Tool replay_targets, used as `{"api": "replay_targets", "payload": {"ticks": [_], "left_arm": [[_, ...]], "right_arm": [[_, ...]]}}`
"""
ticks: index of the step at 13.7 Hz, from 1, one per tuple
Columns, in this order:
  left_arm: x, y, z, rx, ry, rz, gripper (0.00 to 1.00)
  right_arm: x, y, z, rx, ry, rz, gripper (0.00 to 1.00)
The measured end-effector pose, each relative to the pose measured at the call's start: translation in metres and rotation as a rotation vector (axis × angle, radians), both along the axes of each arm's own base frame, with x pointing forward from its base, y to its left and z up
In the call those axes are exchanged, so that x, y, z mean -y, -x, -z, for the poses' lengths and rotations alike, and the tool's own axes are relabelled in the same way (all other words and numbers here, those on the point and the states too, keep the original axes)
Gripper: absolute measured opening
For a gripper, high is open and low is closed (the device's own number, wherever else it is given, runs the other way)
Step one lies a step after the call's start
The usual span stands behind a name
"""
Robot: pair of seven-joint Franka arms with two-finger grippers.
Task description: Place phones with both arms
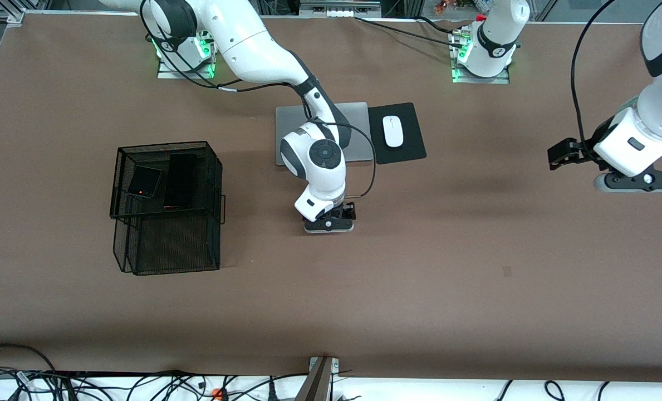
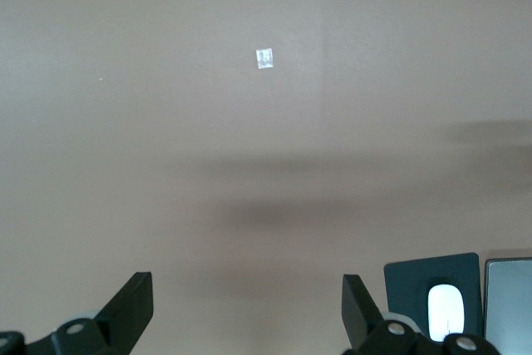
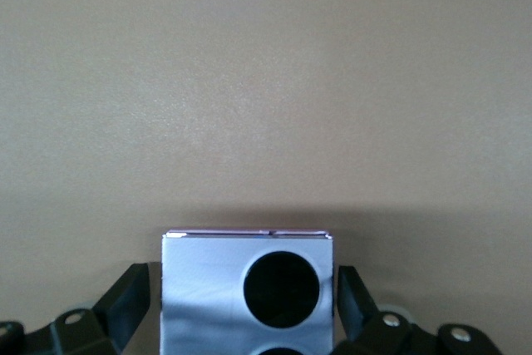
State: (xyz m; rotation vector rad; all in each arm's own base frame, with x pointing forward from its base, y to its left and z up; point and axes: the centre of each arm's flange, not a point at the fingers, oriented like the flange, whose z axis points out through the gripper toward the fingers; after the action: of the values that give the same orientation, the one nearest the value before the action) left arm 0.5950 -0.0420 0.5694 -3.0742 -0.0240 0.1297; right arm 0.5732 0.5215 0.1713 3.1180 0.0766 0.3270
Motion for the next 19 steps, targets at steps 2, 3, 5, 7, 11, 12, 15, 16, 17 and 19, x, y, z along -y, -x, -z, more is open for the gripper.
{"api": "replay_targets", "payload": {"ticks": [2, 3, 5, 7, 11, 12, 15, 16, 17, 19], "left_arm": [[-0.006, 0.0, -0.002, 0.006, -0.003, -0.008, 1.0], [-0.007, -0.001, -0.002, 0.009, -0.007, -0.01, 1.0], [-0.009, -0.001, -0.004, 0.014, -0.01, -0.013, 1.0], [-0.012, -0.001, -0.004, 0.015, -0.011, -0.017, 1.0], [-0.021, -0.001, -0.006, 0.019, -0.012, -0.03, 1.0], [-0.023, -0.001, -0.007, 0.02, -0.011, -0.017, 1.0], [-0.024, 0.0, -0.01, 0.019, -0.005, 0.067, 1.0], [-0.025, 0.001, -0.011, 0.019, -0.004, 0.081, 1.0], [-0.023, 0.001, -0.011, 0.019, -0.004, 0.093, 1.0], [-0.011, 0.002, -0.013, 0.021, 0.001, 0.114, 1.0]], "right_arm": [[0.002, 0.001, 0.004, -0.001, 0.011, -0.003, 1.0], [0.003, 0.001, 0.005, -0.002, 0.013, -0.003, 1.0], [0.003, 0.001, 0.005, -0.002, 0.013, -0.003, 0.99], [0.001, 0.001, 0.001, 0.003, 0.009, -0.005, 0.84], [0.002, -0.001, -0.001, 0.006, 0.01, -0.004, 0.84], [0.004, -0.004, -0.006, 0.012, 0.012, 0.001, 0.84], [0.04, -0.038, -0.075, -0.004, 0.051, 0.069, 0.84], [0.069, -0.057, -0.118, -0.025, 0.057, 0.09, 0.84], [0.105, -0.073, -0.162, -0.05, 0.06, 0.098, 0.84], [0.184, -0.098, -0.234, -0.092, 0.075, 0.097, 0.84]]}}
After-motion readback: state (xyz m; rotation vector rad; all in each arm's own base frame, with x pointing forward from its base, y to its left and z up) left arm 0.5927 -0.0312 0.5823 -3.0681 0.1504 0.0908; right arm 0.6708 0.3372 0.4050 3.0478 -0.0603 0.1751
